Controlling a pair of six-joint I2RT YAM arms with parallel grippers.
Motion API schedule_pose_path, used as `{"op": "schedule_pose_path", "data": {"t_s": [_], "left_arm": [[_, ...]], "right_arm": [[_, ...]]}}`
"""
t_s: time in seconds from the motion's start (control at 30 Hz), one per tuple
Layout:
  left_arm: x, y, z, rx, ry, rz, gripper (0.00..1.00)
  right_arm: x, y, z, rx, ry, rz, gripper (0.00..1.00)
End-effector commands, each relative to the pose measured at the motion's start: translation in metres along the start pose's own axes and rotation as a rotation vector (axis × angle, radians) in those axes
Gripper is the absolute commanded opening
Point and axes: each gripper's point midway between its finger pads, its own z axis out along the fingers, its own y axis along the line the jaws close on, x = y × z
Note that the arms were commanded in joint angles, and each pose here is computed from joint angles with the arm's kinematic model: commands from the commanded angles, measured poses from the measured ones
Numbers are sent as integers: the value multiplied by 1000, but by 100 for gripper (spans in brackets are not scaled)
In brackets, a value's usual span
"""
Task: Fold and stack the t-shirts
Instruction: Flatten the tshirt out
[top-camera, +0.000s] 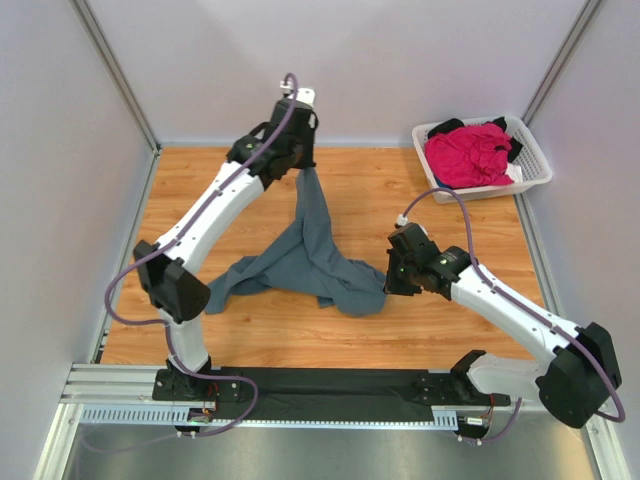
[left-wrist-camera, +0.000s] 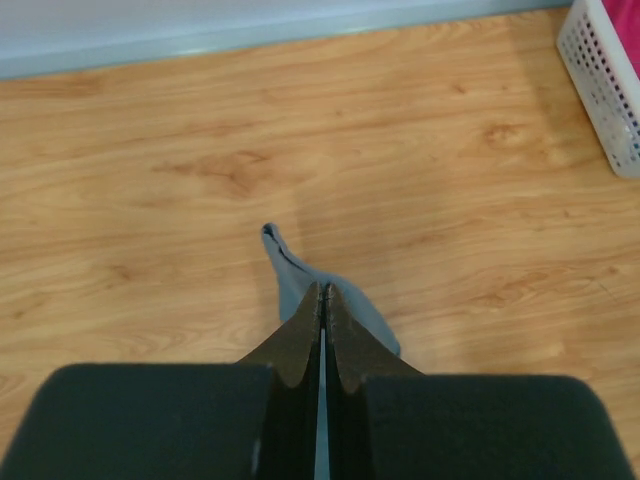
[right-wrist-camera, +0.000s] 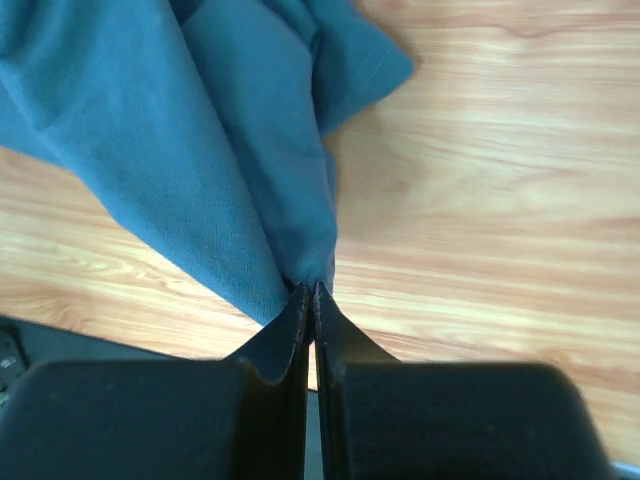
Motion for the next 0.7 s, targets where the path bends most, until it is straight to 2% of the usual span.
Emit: {"op": "schedule_pose_path", "data": {"t_s": [0.0, 0.07, 0.1, 0.13, 0.17, 0.2, 0.27, 0.3, 0.33, 0.37, 0.4, 0.43, 0.53, 0.57, 0.63, 0.67], "left_arm": [[-37, -42, 5, 50, -124, -83, 0], [-26, -75, 19, 101, -100, -91, 0], [-21, -90, 35, 119, -94, -89, 0], [-14, -109, 40, 149, -86, -82, 0], [-12, -127, 45, 208, -80, -96, 0], [-5, -141, 58, 236, -65, -101, 0], [12, -165, 73, 304, -24, -100, 0], [5, -169, 70, 323, -37, -110, 4], [4, -171, 71, 333, -40, -102, 29], [-1, -172, 65, 348, -47, -87, 45], [-6, -168, 59, 347, -63, -50, 66], [-11, -163, 53, 331, -72, -35, 98], [-30, -122, 21, 245, -101, 17, 100], [-42, -102, -9, 227, -114, 4, 100], [-14, -58, -10, 152, -20, -30, 100], [-20, -37, -42, 146, -39, -69, 100]], "right_arm": [[-5, -30, -22, 131, -77, 28, 1], [-3, -47, -36, 194, -94, 23, 5], [-5, -55, -42, 227, -113, 28, 12], [-4, -60, -51, 239, -120, 30, 28], [-6, -64, -56, 257, -139, 35, 33], [-8, -66, -61, 259, -151, 41, 45], [-14, -66, -74, 255, -195, 48, 55], [-17, -65, -78, 249, -209, 48, 62], [-21, -63, -83, 234, -227, 37, 65], [-28, -58, -89, 216, -253, 34, 69], [-32, -54, -92, 194, -271, 26, 75], [-42, -46, -94, 164, -305, -5, 76], [-64, -24, -95, 92, -351, -55, 80], [-72, -12, -97, 52, -361, -67, 80], [-83, 6, -89, 19, -366, -92, 80], [-87, 14, -87, -4, -365, -114, 80]]}}
